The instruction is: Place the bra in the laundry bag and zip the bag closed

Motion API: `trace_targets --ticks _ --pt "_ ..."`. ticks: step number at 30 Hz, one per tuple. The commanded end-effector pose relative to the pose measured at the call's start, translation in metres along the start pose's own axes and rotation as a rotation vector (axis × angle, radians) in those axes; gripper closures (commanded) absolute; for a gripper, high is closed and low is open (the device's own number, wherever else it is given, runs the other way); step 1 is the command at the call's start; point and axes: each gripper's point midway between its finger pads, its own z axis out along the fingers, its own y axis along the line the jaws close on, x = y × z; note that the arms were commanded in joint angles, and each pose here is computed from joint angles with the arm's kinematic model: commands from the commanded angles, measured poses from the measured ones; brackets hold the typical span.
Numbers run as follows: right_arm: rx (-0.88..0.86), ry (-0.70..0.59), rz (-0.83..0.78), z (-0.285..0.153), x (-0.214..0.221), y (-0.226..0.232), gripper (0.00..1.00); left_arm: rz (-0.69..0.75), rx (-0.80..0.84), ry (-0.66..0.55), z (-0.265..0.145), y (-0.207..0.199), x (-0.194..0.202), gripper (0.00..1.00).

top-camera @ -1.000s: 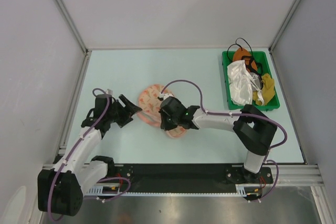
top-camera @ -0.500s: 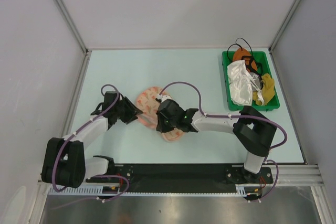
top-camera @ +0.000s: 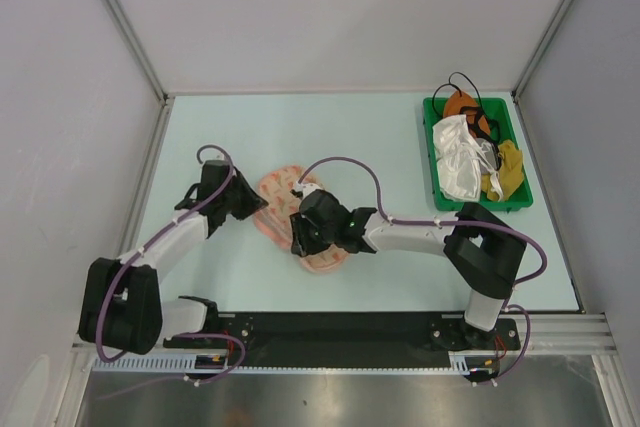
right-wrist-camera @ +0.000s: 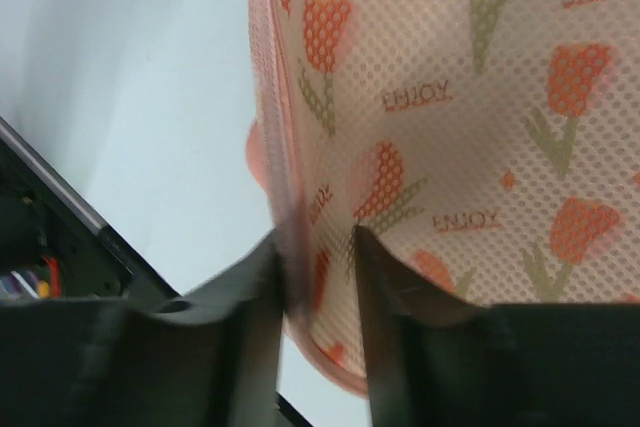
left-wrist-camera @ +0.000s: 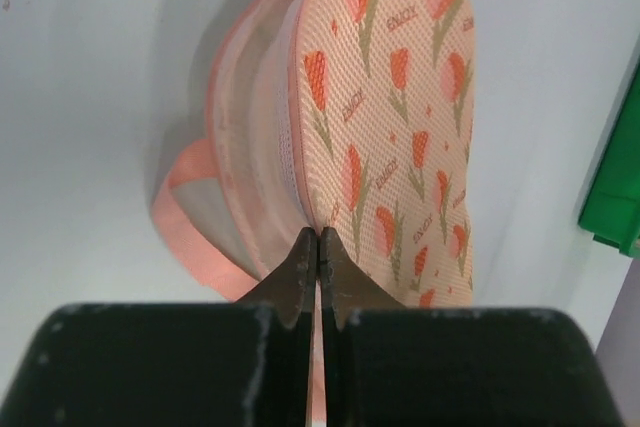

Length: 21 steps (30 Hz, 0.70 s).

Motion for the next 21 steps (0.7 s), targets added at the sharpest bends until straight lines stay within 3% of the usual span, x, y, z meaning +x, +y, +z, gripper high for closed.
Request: trace_targets --ticks 1,7,11,14,15,16,17,18,19,21 --pt "-0.040 -0.045 -0.112 -0.021 -0.025 0.021 0.49 0.120 0.059 -0.089 -0.027 -0.036 -0.018 1.00" --pt "-0.049 -0.103 -0.177 -0.025 -0.044 0.027 0.40 -0.027 0.231 -0.022 -0.053 -0.071 0.006 1.00" --pt "0.000 -0.162 -0.184 -0.025 -0.062 0.021 0.42 -0.036 0.291 -0.030 -0.069 -0.089 0.004 1.00" --pt "0.032 -0.188 -0.164 -0.023 -0.075 0.008 0.56 -0.031 0.323 -0.010 -0.076 -0.100 0.003 1.00" --pt "0.027 -0.198 -0.154 -0.025 -0.081 0.006 0.83 -0.015 0.339 -0.021 -0.079 -0.107 -0.002 1.00" --pt "0.034 -0.206 -0.136 -0.028 -0.088 -0.001 0.93 -0.001 0.331 -0.014 -0.076 -0.106 -0.002 0.98" --pt "0.039 -0.224 -0.122 -0.035 -0.097 -0.005 1.00 0.017 0.317 -0.023 -0.075 -0.106 -0.005 0.90" --pt "0.063 -0.216 -0.098 -0.041 -0.100 -0.014 1.00 0.072 0.309 -0.050 -0.080 -0.111 -0.015 0.79" --pt "0.061 -0.217 -0.065 -0.047 -0.104 -0.019 1.00 0.085 0.245 -0.031 -0.076 -0.099 -0.011 0.60" --pt "0.081 -0.213 0.001 -0.064 -0.117 -0.049 1.00 0.125 0.198 -0.076 -0.079 -0.092 -0.021 0.43"
